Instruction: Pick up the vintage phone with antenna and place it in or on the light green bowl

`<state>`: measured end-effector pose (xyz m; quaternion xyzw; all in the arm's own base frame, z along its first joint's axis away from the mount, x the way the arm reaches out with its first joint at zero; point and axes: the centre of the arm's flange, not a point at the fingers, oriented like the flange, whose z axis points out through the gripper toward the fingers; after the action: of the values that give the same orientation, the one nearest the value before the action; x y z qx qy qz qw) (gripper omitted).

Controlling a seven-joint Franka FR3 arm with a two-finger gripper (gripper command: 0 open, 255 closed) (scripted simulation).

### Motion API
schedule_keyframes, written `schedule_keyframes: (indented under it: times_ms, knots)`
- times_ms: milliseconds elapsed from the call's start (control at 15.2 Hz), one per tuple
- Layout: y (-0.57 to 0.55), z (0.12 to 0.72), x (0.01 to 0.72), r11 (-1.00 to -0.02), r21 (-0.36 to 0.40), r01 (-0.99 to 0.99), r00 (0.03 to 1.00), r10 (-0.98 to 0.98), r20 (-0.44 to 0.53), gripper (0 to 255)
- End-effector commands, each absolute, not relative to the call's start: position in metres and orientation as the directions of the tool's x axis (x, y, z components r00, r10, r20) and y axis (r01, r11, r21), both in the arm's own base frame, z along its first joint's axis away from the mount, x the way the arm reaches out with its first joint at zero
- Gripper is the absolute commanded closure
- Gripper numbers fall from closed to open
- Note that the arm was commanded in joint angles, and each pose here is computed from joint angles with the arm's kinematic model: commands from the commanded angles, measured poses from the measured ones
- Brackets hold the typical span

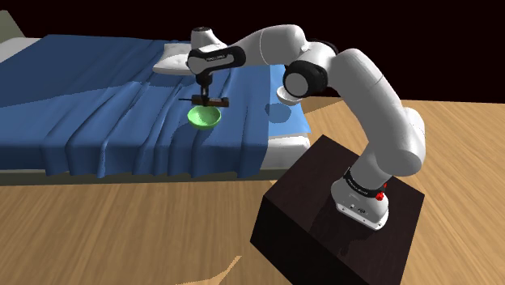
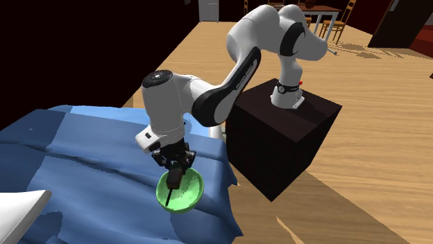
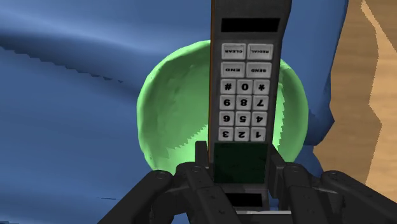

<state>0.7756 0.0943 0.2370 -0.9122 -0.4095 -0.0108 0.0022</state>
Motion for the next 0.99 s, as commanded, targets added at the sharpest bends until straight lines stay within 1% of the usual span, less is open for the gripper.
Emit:
schedule_keyframes:
  times_ms: [0,726,924]
  knots:
    - [0.099,0.229,0.777,-0.665,0.005,0.747,0.665,0.747,0.022,255]
    - [0.099,0.172,0.777,-0.665,0.005,0.747,0.665,0.747,0.022,255]
    - [0.099,0.172,0.777,-0.665,0.005,0.747,0.665,0.747,0.022,255]
